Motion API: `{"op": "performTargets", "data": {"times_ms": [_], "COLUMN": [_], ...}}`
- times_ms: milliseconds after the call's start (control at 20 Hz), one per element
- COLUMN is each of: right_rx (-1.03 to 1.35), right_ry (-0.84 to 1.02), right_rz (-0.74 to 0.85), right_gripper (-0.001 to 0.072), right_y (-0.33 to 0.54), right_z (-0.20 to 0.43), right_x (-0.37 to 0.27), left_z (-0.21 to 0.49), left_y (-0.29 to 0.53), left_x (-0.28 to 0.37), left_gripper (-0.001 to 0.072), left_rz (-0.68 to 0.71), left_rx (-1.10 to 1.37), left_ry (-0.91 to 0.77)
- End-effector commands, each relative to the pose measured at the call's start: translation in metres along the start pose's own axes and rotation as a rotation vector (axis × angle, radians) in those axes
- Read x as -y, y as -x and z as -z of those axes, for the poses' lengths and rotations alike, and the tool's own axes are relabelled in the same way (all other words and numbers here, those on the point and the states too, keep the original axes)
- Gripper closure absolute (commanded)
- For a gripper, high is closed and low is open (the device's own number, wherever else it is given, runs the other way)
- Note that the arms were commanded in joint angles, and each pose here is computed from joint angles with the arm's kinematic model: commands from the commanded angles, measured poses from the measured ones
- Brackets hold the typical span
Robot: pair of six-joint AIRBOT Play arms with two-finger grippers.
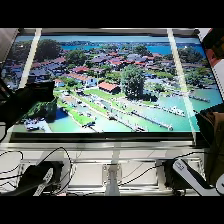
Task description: Fold the clothes and pants, and hang the long-sleeved shirts on hangers.
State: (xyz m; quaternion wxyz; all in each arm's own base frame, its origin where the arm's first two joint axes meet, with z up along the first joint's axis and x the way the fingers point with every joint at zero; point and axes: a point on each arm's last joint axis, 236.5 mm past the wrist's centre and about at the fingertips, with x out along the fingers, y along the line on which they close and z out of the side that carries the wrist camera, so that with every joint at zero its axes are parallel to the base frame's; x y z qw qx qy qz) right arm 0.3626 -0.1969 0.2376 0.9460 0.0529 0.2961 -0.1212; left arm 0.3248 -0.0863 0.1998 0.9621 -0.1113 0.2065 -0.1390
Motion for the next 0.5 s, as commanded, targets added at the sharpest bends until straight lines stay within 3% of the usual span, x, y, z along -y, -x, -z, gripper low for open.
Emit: {"op": "performTargets", "data": {"times_ms": [0, 250, 350, 450], "right_rx": [0.000, -0.059, -0.073, -0.124], "right_ry": [0.240, 0.531, 0.626, 0.585], "right_rz": [-0.299, -0.621, -0.648, -0.639], "right_gripper": [0.0689, 0.0689, 0.0689, 0.0689], "right_y": [-0.008, 0.032, 0.042, 0.043], "right_z": [-0.002, 0.048, 0.065, 0.076], "right_x": [-0.145, -0.302, -0.328, -0.339], "left_z": [0.000, 0.000, 0.000, 0.000], "left_y": [0.000, 0.000, 0.000, 0.000], "left_x": [0.000, 0.000, 0.000, 0.000], "left_gripper": [0.0466, 0.0466, 0.0466, 0.0466], "left_rz": [-0.001, -0.001, -0.001, -0.001], "left_rx": [0.001, 0.001, 0.001, 0.001], "left_ry": [0.000, 0.000, 0.000, 0.000]}}
